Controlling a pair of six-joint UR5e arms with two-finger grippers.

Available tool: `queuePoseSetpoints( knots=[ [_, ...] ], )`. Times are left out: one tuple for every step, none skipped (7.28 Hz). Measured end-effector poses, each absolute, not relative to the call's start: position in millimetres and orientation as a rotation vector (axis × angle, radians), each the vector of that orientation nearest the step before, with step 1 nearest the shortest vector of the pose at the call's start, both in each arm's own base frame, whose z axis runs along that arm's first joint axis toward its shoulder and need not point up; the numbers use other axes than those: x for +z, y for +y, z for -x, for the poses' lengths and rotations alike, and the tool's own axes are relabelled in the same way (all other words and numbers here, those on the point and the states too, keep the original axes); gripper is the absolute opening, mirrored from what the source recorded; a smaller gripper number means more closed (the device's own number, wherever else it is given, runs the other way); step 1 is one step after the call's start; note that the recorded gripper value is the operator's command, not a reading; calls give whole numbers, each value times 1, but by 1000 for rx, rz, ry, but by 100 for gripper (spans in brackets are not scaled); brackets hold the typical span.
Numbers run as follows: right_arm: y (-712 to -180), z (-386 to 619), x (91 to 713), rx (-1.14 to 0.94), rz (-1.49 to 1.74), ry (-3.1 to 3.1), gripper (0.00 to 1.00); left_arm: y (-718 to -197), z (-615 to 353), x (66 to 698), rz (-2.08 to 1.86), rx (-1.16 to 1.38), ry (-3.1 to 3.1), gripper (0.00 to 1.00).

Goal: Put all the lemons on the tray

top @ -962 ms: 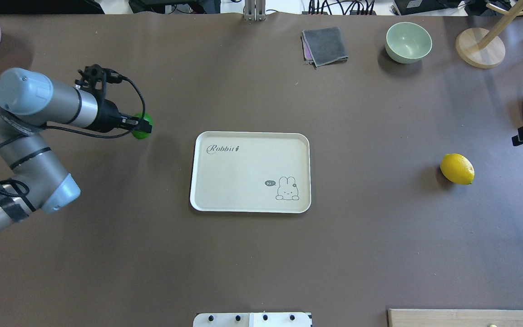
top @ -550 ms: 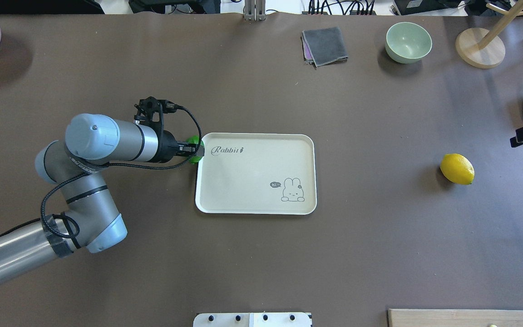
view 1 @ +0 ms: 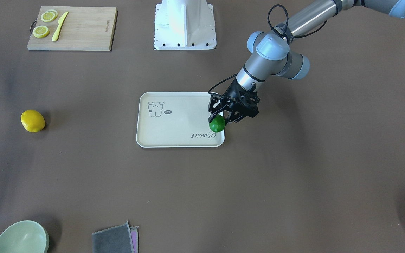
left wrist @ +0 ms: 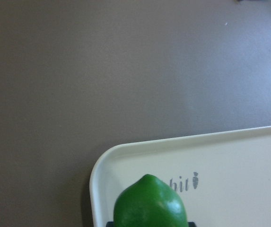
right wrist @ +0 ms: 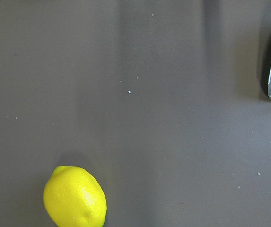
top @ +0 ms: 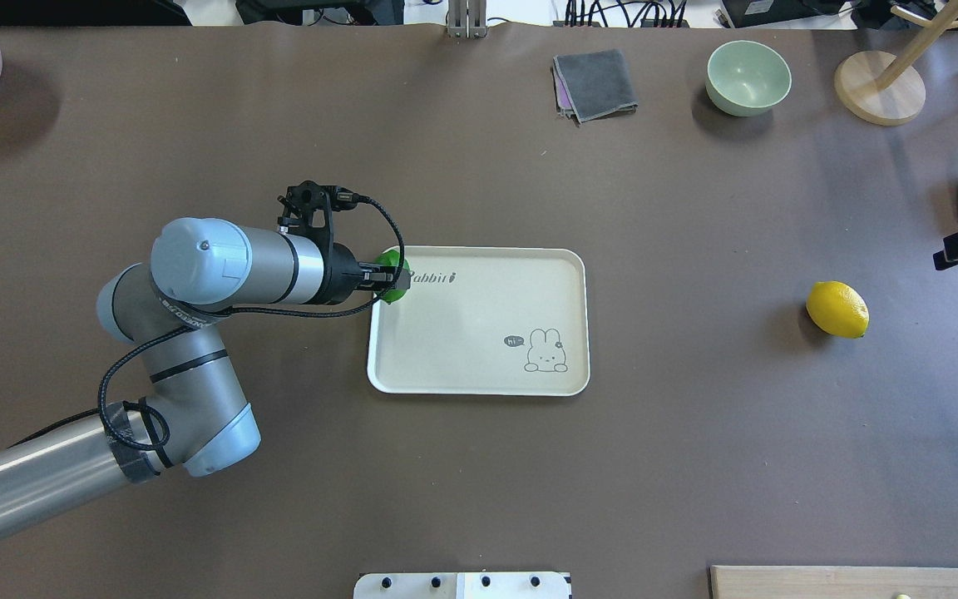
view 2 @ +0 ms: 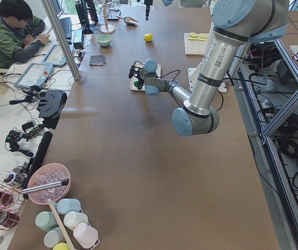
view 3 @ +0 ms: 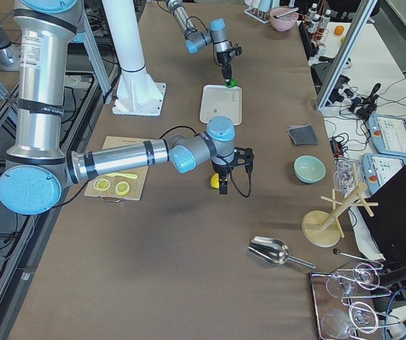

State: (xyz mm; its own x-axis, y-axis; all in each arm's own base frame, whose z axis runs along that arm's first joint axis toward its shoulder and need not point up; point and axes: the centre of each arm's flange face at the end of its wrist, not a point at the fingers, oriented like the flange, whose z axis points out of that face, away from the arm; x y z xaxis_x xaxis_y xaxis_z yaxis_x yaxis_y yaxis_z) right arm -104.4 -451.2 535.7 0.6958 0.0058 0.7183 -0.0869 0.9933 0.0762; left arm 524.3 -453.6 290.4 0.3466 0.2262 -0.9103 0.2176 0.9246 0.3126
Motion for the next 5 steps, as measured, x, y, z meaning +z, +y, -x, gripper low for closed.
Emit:
queuePoseSetpoints(
  knots=[
    [-451,106,536,48,-106,-800,100,-447,-531,287,-420,13,1228,99],
    [-450,108,535,43,-106,-801,100,-439,-538,284,-437,11,1227,99],
    [-451,110,530,36,-113,-805,100,-433,-540,277,-457,6,1231,99],
    [-451,112,523,28,-124,-811,100,-432,-532,269,-466,8,1243,99],
    [-451,117,517,16,-130,-816,100,-440,-510,267,-450,19,1241,99]
  ],
)
